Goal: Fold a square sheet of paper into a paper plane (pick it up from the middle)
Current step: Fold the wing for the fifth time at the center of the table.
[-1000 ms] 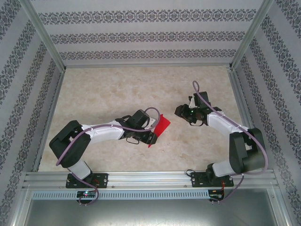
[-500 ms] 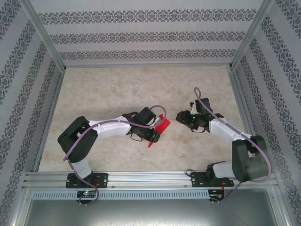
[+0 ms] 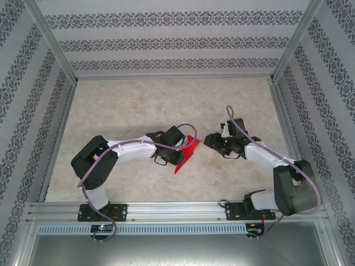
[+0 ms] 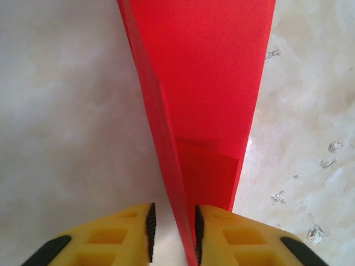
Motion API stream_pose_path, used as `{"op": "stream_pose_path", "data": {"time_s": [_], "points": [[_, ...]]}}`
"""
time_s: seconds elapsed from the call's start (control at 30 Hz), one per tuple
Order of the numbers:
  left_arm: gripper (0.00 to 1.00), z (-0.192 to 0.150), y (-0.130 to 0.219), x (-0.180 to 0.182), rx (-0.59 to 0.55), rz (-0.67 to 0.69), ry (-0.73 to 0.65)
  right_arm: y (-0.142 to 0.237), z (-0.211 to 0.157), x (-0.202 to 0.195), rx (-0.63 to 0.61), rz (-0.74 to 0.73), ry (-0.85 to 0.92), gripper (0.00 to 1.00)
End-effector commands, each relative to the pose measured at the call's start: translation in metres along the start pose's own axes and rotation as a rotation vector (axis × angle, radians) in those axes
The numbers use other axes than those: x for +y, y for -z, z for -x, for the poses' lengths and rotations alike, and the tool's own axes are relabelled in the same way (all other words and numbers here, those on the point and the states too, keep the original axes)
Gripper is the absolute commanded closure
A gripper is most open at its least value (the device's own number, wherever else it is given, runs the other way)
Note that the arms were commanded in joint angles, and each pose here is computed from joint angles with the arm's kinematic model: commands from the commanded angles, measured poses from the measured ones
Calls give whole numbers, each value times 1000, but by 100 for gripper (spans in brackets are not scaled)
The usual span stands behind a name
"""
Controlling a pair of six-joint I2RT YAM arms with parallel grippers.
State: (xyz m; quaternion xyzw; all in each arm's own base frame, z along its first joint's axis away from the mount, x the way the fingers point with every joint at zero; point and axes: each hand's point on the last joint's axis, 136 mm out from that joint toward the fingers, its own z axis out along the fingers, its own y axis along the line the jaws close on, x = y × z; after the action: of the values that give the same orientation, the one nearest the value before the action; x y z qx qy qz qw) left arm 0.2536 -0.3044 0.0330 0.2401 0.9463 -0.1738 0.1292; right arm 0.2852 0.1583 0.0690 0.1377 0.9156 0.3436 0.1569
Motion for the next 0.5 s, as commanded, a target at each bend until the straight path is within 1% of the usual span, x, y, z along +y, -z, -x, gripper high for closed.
{"op": "stream_pose_path", "data": {"time_s": [0.0, 0.07, 0.23, 0.47], "points": [[76, 3, 9, 1, -10, -9, 12, -11, -9, 13, 29, 74, -29, 51], [79, 4, 10, 1, -18, -30, 25, -17, -14, 20, 40, 97, -36, 50], [87, 7, 10, 0, -37, -152, 94, -32, -27, 33, 78, 137, -51, 47], [90, 10, 14, 2, -61, -273, 154, -53, -47, 46, 135, 152, -59, 45]]}}
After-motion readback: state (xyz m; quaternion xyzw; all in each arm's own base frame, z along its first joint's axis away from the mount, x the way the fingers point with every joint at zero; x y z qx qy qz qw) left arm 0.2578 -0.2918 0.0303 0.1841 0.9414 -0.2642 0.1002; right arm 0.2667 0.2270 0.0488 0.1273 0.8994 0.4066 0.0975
